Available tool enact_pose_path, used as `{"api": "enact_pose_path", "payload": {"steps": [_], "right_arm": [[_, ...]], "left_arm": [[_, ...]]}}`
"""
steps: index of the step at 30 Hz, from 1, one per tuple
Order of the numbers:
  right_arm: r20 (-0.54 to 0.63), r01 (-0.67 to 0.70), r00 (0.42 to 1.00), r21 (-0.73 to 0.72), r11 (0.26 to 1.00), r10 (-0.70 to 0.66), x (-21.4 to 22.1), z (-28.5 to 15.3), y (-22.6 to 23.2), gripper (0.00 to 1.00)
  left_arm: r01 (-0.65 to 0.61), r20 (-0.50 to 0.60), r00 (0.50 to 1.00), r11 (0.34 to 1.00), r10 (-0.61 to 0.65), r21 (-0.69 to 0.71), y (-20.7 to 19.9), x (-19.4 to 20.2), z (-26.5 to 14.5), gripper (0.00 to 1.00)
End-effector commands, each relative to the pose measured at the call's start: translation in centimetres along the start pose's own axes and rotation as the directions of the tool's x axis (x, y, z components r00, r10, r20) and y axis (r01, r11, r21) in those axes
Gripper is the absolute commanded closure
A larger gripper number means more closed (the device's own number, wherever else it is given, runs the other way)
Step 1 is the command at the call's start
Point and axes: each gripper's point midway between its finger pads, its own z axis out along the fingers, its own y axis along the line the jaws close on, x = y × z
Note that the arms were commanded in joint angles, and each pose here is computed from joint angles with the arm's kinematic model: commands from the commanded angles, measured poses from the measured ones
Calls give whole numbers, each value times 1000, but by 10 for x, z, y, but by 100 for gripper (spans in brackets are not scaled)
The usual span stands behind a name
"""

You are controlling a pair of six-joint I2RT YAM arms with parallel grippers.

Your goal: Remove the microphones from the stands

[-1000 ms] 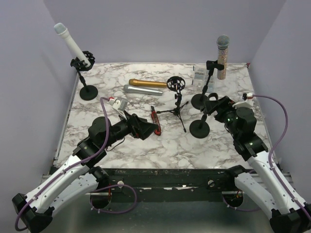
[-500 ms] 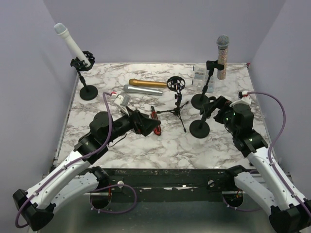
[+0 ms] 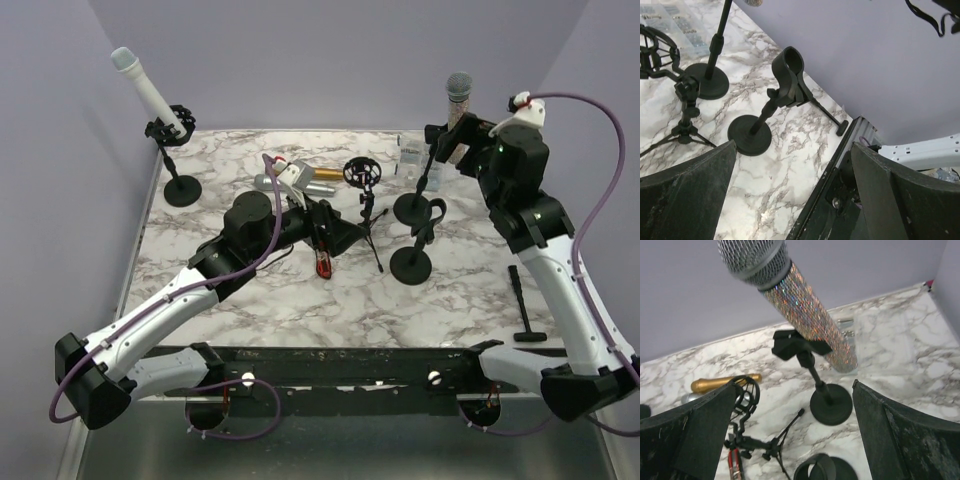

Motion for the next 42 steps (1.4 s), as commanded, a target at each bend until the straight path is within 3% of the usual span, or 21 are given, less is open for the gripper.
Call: {"api": "enact_pose_path", "payload": {"steps": [1,10,11,13,14,21,28,34,42], "right_arm": [[6,165,986,104,981,-167,-25,22,-9,0],[22,401,914,106,910,-406,-47,68,6,1],[11,418,907,119,901,-422,-46,72,4,4],[9,426,901,170,889,-434,-49,78,-2,24],[10,439,894,180,880,-447,-48,80,-4,29],[-1,477,871,242,845,-492,-41,96,-14,28],[17,485,865,222,846,-501,-32,114,-7,35],[12,493,864,188,850,-504,-25,123,-1,54],[49,517,850,116,848,-524,-23,119,9,63]], "left_arm": [[-74,31,997,996,73,51,-17,-17,-3,6],[-99,10,995,995,98,22,-7,-1,-12,6],[-104,9,995,995,103,14,-5,0,-12,6],[-112,8,994,994,112,2,-2,2,-14,6],[-119,8,993,993,119,0,-1,2,-14,6],[-134,0,991,991,134,-5,1,-1,-5,6],[-136,117,984,990,132,23,-3,-39,31,6],[-289,237,935,955,266,66,5,-83,79,7],[-370,202,918,920,341,128,38,-107,158,19]]}}
